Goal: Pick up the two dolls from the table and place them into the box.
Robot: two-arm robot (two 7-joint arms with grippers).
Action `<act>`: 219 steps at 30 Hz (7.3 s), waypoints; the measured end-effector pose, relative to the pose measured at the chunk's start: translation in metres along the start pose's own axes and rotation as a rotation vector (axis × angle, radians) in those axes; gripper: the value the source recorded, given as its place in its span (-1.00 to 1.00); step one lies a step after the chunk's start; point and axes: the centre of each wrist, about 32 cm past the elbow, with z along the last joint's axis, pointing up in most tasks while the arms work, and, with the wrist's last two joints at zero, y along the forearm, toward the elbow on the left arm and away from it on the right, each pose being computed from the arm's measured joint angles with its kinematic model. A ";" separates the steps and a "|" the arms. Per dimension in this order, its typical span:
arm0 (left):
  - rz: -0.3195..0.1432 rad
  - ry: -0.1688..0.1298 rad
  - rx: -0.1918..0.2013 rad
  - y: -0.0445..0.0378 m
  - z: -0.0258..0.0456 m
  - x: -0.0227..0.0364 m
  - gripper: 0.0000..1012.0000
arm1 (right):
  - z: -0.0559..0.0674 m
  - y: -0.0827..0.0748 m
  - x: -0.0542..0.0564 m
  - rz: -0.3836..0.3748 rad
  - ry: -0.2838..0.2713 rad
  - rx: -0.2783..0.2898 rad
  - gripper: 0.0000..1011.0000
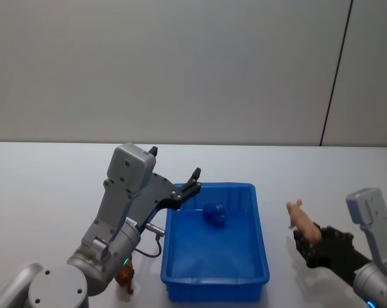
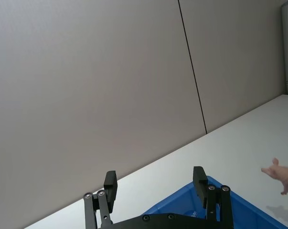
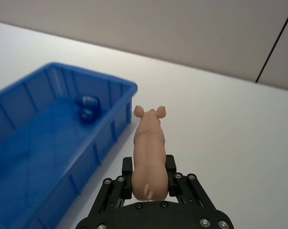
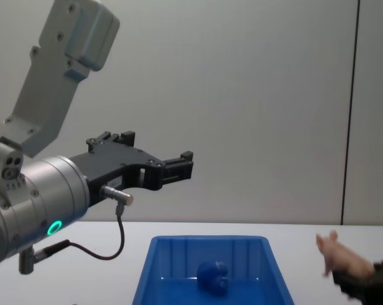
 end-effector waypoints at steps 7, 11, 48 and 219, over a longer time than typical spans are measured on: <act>0.000 0.000 0.000 0.0000 0.0000 0.0000 0.98 | 0.017 0.001 -0.001 0.036 -0.020 0.074 -0.25; 0.000 0.000 0.000 0.0000 0.0000 0.0000 0.98 | 0.028 0.005 -0.002 0.074 -0.027 0.105 -0.25; 0.000 0.000 0.000 0.0000 0.0000 0.0000 0.98 | 0.053 0.052 -0.015 0.251 -0.024 0.022 0.74; -0.104 0.021 0.182 -0.0191 -0.0207 0.0135 -0.15 | 0.034 0.004 0.043 0.241 -0.056 0.106 0.98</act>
